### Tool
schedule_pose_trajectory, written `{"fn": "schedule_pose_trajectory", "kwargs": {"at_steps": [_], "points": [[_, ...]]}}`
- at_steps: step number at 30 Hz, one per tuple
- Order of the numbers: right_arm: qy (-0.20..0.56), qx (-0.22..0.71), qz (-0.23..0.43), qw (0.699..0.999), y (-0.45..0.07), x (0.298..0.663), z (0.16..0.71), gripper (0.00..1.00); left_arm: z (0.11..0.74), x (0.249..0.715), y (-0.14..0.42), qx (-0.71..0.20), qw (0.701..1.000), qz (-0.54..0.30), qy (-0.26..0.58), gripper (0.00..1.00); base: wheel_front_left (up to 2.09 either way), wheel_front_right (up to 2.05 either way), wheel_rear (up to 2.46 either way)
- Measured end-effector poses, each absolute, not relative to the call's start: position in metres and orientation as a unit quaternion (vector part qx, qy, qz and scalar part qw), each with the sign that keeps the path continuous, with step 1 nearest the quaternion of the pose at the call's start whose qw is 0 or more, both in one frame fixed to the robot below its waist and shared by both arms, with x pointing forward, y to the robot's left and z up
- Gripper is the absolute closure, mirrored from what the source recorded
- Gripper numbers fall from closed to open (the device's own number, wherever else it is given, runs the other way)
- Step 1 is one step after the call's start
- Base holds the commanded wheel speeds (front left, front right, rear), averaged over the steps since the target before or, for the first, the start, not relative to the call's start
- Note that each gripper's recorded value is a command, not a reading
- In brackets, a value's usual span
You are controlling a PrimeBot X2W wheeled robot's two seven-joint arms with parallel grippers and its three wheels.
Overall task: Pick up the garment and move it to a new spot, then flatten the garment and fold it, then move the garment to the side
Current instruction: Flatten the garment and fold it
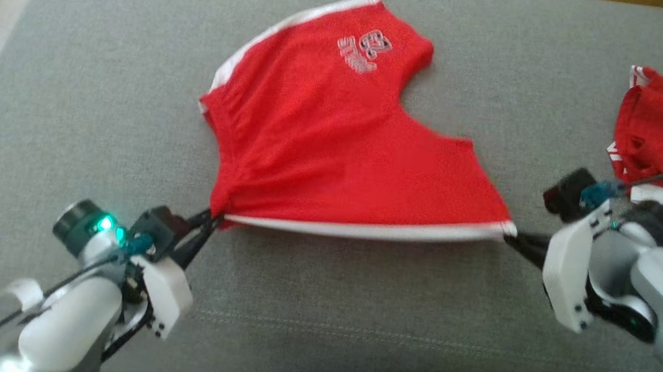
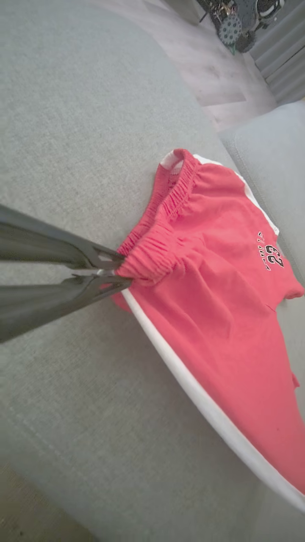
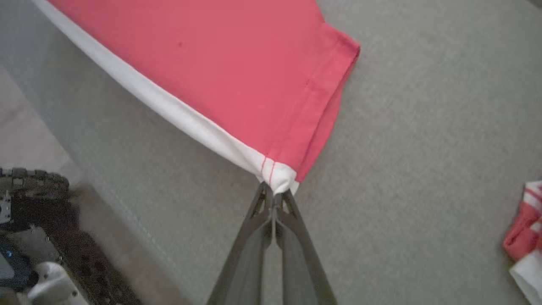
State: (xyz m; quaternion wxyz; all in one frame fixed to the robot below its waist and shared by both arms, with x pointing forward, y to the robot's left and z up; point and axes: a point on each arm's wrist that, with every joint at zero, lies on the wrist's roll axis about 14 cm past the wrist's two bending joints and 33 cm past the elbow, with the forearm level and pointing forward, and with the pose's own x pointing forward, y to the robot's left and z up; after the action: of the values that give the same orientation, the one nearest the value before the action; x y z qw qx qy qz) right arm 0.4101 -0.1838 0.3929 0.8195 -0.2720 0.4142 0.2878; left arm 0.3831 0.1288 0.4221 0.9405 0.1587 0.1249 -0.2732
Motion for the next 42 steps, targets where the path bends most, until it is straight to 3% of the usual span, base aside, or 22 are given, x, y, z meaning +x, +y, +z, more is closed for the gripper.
{"fn": "schedule_pose_trajectory", "kwargs": {"at_steps": [17, 24, 29, 34, 42], "points": [[0.577, -0.278, 0.253, 0.725, -0.247, 0.314, 0.397, 1.0, 0.424, 0.306, 0.113, 0.102, 0.929, -0.32, 0.157, 1.0, 0.0, 0.0, 0.0], [0.585, -0.268, 0.258, 0.72, -0.247, 0.307, 0.405, 1.0, 0.428, 0.29, 0.109, 0.099, 0.921, -0.339, 0.168, 1.0, 0.0, 0.0, 0.0], [0.556, -0.261, 0.271, 0.741, -0.234, 0.329, 0.411, 1.0, 0.442, 0.304, 0.112, 0.075, 0.934, -0.315, 0.151, 1.0, 0.0, 0.0, 0.0], [0.489, -0.249, 0.282, 0.787, -0.206, 0.387, 0.433, 1.0, 0.456, 0.332, 0.118, 0.058, 0.946, -0.289, 0.133, 1.0, 0.0, 0.0, 0.0], [0.417, -0.238, 0.28, 0.831, -0.175, 0.473, 0.455, 1.0, 0.471, 0.381, 0.12, 0.031, 0.959, -0.26, 0.112, 1.0, 0.0, 0.0, 0.0]]}}
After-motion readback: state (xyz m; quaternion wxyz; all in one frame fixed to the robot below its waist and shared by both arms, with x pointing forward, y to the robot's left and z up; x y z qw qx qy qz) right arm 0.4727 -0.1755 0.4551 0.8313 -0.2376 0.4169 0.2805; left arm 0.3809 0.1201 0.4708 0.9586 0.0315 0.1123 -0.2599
